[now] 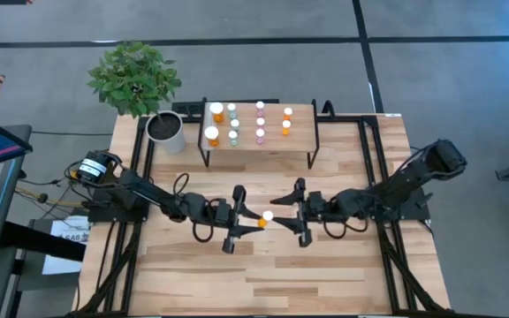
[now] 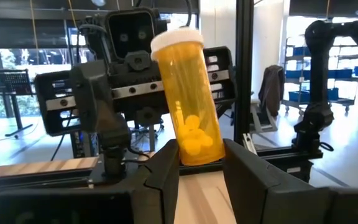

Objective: Pick and place medicine bottles onto shelf by color
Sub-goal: Put the small orange pill bottle on the shelf aligned with the other small orange pill bottles

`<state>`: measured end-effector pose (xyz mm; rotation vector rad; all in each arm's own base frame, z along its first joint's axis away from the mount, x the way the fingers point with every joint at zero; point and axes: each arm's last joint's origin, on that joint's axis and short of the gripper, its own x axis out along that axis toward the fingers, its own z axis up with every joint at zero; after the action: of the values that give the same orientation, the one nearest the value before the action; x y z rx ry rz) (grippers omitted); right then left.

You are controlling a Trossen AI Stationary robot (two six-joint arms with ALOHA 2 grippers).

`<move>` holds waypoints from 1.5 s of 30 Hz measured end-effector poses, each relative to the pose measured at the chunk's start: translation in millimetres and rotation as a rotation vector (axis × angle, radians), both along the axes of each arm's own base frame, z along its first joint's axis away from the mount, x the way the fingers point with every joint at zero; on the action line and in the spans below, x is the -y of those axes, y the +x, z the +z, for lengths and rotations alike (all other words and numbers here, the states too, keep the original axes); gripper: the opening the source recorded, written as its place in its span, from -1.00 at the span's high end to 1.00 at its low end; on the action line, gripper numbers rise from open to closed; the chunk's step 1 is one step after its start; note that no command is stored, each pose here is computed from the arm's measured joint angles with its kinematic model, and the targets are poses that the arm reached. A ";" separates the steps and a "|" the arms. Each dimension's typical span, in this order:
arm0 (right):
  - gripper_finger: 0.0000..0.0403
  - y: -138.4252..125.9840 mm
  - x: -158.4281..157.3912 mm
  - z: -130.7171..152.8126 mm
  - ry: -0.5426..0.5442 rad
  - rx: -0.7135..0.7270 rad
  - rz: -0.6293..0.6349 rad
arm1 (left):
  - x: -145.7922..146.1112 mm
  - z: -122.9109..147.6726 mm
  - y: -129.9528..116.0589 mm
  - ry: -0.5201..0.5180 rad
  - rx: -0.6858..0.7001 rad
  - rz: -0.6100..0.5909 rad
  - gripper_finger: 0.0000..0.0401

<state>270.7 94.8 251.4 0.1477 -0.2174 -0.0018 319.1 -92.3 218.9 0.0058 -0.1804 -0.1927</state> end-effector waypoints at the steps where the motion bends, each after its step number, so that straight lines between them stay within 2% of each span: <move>1: -0.21 3.4 0.1 0.5 0.001 -0.006 0.008 | 0.0 -0.1 0.0 0.000 -0.001 0.000 0.52; 5: -0.21 14.1 -0.9 3.1 -0.001 -0.016 0.076 | 0.4 -0.6 0.0 0.002 -0.006 -0.003 0.52; 13: -0.21 12.6 -5.2 9.8 -0.001 -0.035 0.120 | 0.2 -1.9 0.3 0.003 -0.020 0.000 0.52; 35: -0.21 20.3 1.6 15.2 0.053 -0.047 0.099 | -0.5 -4.5 0.9 -0.004 -0.052 0.022 0.52; 39: -0.13 20.5 1.6 16.0 0.053 -0.046 0.099 | -0.4 -5.3 1.0 -0.006 -0.060 0.021 0.52; 45: 0.11 20.6 1.7 15.9 0.053 -0.047 0.099 | -0.4 -5.5 1.0 -0.009 -0.062 0.021 0.52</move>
<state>291.3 93.1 267.2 0.2105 -0.1630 0.0872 320.2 -91.9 213.4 -0.0068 -0.1191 -0.1707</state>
